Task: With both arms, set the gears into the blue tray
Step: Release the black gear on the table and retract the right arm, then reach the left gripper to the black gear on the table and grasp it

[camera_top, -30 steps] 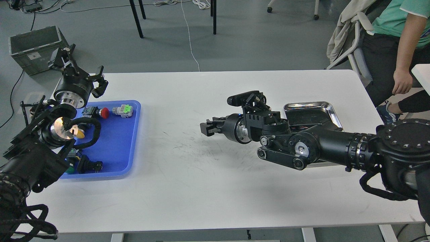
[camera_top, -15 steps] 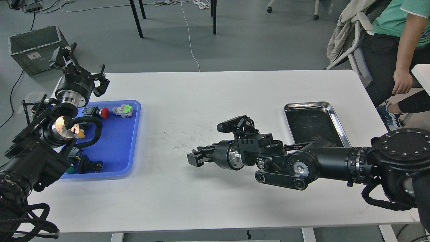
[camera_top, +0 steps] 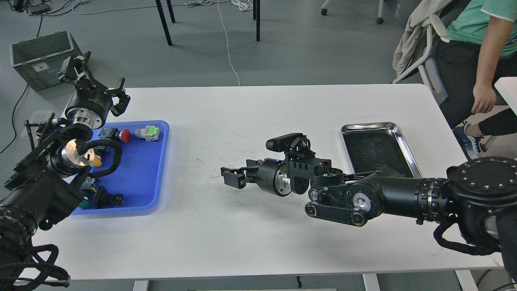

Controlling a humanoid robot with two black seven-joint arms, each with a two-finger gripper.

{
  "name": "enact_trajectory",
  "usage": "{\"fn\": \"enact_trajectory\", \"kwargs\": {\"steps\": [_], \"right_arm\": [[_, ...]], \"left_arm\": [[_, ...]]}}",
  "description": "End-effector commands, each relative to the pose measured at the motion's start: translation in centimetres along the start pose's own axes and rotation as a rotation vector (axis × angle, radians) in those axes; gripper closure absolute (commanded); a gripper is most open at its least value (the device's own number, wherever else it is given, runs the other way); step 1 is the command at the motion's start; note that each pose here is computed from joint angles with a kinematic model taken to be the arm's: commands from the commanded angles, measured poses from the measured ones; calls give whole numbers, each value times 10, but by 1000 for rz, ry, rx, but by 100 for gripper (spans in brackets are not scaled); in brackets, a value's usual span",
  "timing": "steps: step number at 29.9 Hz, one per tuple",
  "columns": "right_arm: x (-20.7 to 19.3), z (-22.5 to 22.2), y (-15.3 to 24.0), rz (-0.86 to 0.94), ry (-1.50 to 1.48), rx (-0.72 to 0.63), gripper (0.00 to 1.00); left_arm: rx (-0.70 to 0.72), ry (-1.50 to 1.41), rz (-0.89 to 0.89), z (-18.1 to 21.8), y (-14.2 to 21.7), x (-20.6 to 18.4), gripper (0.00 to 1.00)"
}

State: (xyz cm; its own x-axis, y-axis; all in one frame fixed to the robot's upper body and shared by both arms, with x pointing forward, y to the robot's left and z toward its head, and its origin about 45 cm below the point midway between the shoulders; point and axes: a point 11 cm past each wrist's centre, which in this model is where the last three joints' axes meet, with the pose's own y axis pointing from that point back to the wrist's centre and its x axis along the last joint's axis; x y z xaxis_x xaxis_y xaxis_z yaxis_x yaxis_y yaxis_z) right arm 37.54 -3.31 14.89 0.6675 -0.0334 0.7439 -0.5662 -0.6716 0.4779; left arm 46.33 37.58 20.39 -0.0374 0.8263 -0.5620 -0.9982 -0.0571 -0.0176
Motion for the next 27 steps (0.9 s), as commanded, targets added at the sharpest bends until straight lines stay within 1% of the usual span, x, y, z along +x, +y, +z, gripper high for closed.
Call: {"fn": "enact_trajectory", "kwargs": {"steps": [1, 6, 9, 11, 14, 16, 19, 23, 27], "right_arm": [[45, 2, -1, 109, -134, -17, 6], [98, 0, 3, 246, -348, 4, 5], [118, -6, 7, 283, -493, 52, 5], [132, -4, 14, 313, -617, 86, 5], [155, 48, 46, 413, -801, 60, 5], [172, 84, 75, 496, -929, 58, 5], [183, 137, 121, 608, -1123, 66, 5], [178, 198, 182, 735, -1348, 91, 5], [159, 233, 218, 802, -1512, 122, 5]], "left_arm": [[-4, -8, 5, 5, -1, 2, 2], [-22, -43, -8, 23, -5, -3, 2], [-27, -70, -51, 34, -8, -19, 2], [-17, -111, -107, 37, -9, -39, 2], [21, -213, -188, 32, -4, -63, 2], [37, -264, -256, 29, 1, -84, 2], [68, -342, -360, 27, 12, -114, 2], [102, -506, -539, 20, 35, -152, 2], [129, -715, -738, 3, 71, -178, 2]]}}
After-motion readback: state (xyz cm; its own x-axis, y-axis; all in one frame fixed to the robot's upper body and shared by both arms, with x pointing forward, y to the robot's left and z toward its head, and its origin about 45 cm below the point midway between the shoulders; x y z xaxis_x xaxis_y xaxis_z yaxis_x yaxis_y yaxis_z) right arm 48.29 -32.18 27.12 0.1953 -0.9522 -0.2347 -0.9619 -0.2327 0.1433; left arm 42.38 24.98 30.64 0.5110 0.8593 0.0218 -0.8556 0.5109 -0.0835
